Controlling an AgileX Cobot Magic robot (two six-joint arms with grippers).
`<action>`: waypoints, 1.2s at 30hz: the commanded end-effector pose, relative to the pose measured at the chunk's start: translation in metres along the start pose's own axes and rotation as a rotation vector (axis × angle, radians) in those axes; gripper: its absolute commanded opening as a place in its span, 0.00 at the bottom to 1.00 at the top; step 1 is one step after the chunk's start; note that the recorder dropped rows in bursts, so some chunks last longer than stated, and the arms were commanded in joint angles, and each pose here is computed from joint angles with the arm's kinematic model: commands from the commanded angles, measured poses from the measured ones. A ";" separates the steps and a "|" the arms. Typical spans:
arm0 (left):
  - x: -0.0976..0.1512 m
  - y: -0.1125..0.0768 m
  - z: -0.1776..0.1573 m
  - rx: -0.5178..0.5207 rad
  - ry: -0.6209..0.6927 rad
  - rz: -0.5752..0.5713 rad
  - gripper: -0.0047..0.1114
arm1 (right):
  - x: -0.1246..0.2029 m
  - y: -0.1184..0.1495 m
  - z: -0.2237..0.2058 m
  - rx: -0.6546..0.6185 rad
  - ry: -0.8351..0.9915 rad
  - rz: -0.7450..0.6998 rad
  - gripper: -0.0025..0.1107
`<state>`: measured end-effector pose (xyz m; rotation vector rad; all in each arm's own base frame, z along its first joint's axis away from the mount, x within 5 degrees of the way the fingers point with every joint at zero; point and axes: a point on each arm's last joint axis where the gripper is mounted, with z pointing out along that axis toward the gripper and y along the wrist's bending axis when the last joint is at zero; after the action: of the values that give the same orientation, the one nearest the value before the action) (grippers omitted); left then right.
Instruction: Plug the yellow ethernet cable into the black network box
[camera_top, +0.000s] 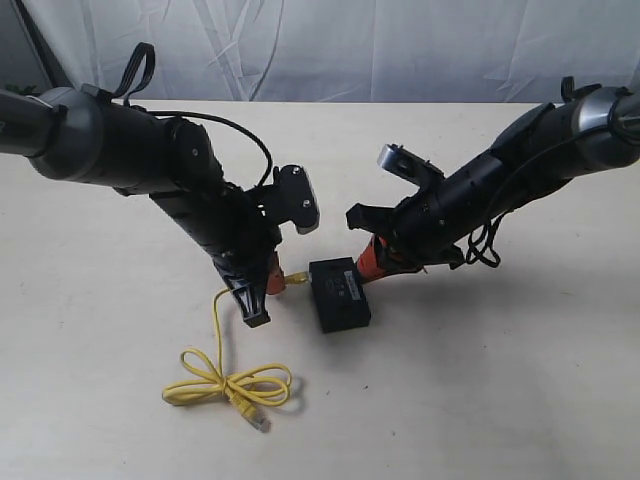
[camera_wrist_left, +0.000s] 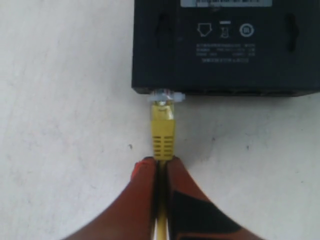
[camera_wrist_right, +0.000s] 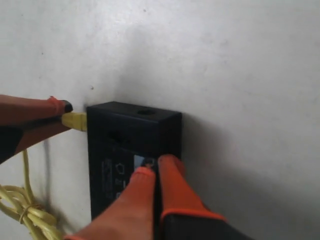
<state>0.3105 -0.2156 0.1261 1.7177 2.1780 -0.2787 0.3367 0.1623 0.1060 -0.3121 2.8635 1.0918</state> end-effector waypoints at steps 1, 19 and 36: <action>-0.003 0.001 -0.001 -0.007 -0.023 -0.028 0.04 | 0.000 0.009 -0.001 -0.094 -0.005 -0.026 0.02; -0.003 0.003 -0.001 -0.023 -0.031 -0.030 0.04 | -0.004 0.004 -0.001 -0.047 -0.044 -0.049 0.02; -0.004 0.003 -0.001 -0.025 -0.031 -0.030 0.04 | -0.005 0.004 -0.001 -0.040 -0.052 -0.048 0.02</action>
<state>0.3128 -0.2145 0.1264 1.7044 2.1714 -0.2633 0.3405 0.1632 0.1074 -0.3685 2.7911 1.0923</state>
